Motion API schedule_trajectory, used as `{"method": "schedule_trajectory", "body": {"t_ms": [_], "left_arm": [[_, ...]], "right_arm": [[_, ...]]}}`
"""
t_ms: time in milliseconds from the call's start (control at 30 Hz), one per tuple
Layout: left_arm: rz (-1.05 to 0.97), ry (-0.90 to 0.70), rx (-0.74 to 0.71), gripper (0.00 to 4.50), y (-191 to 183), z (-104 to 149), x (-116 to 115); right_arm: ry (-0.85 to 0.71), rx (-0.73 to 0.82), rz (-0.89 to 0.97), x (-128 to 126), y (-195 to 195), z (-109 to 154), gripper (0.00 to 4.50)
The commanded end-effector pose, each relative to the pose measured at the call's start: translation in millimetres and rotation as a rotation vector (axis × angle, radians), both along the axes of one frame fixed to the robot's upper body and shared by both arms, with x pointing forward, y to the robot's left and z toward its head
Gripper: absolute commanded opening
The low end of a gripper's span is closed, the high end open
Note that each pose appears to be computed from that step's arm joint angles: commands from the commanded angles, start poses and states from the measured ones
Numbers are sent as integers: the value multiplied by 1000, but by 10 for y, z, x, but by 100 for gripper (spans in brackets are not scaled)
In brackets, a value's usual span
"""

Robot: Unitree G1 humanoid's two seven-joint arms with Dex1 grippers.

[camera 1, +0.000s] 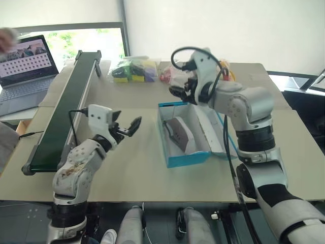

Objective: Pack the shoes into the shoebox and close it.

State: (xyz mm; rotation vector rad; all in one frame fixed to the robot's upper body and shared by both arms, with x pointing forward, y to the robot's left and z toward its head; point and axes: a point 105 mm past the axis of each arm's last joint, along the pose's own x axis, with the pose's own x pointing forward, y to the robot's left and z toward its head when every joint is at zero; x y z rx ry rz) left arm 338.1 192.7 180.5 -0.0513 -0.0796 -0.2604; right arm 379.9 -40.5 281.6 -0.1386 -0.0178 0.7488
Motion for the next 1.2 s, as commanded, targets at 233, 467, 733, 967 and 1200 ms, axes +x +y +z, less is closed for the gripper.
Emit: {"method": "schedule_trajectory", "body": {"t_ms": [233, 467, 733, 967, 1200], "left_arm": [[374, 84, 34, 450, 1174, -224, -116], [407, 102, 58, 450, 1337, -222, -122], [447, 153, 63, 450, 1418, -327, -130], [450, 165, 67, 450, 1414, -357, -148], [457, 170, 68, 450, 1428, -367, -149]], "right_arm": [[-69, -41, 333, -565, 291, -652, 411], [-80, -118, 412, -653, 326, -954, 443], [-120, -151, 404, -631, 392, -976, 443], [-106, -144, 412, -659, 431, -993, 443], [-96, -134, 405, -652, 438, -992, 443]]}}
